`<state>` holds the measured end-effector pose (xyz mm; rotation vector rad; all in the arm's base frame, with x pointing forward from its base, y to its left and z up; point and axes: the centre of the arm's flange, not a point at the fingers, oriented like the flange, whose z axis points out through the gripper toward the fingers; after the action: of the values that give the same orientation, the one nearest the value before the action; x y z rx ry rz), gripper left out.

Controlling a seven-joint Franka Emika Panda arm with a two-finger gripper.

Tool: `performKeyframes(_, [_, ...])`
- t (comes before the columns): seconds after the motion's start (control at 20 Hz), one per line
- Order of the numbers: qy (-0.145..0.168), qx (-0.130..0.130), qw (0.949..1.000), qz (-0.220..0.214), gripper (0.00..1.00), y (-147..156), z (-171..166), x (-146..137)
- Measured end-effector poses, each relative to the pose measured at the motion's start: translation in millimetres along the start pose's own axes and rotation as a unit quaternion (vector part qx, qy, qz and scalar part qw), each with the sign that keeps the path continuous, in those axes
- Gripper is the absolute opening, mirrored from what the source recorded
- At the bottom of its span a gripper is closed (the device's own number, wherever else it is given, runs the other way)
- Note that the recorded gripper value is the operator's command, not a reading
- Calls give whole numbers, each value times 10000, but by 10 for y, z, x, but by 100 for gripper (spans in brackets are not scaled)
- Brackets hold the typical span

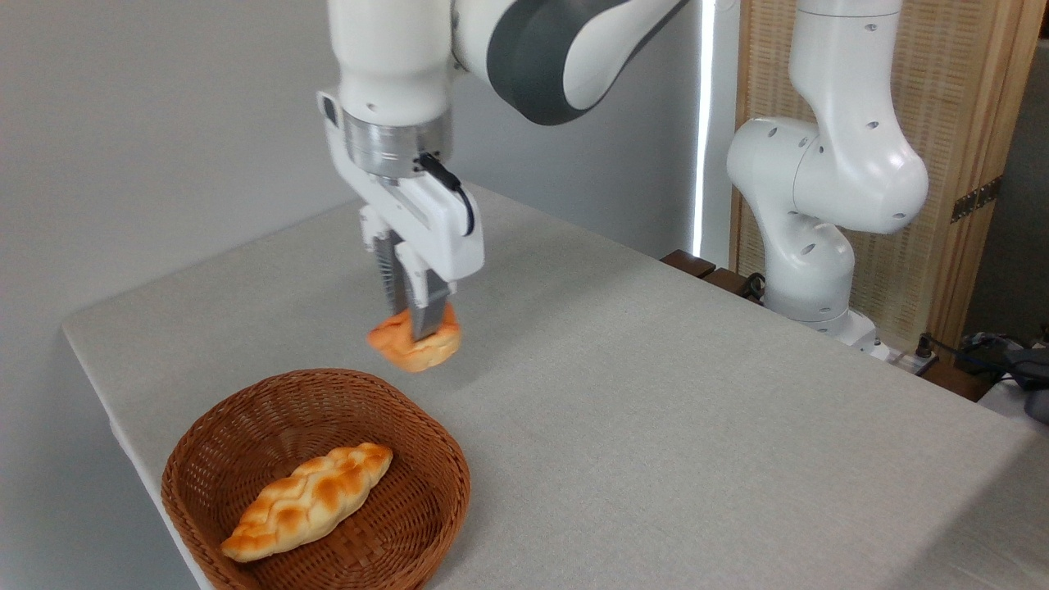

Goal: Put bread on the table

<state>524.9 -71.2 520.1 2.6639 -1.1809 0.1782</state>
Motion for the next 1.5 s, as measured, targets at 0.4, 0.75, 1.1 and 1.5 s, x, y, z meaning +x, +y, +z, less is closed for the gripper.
performKeyframes(0.4, [-298,-24,9986,438,74,537,744,-57])
performKeyframes(0.75, [-297,31,9984,472,100,588,957,-106])
performKeyframes(1.1, [-297,31,9985,469,100,586,958,-108])
performKeyframes(1.5, [-25,205,9995,235,100,477,590,18])
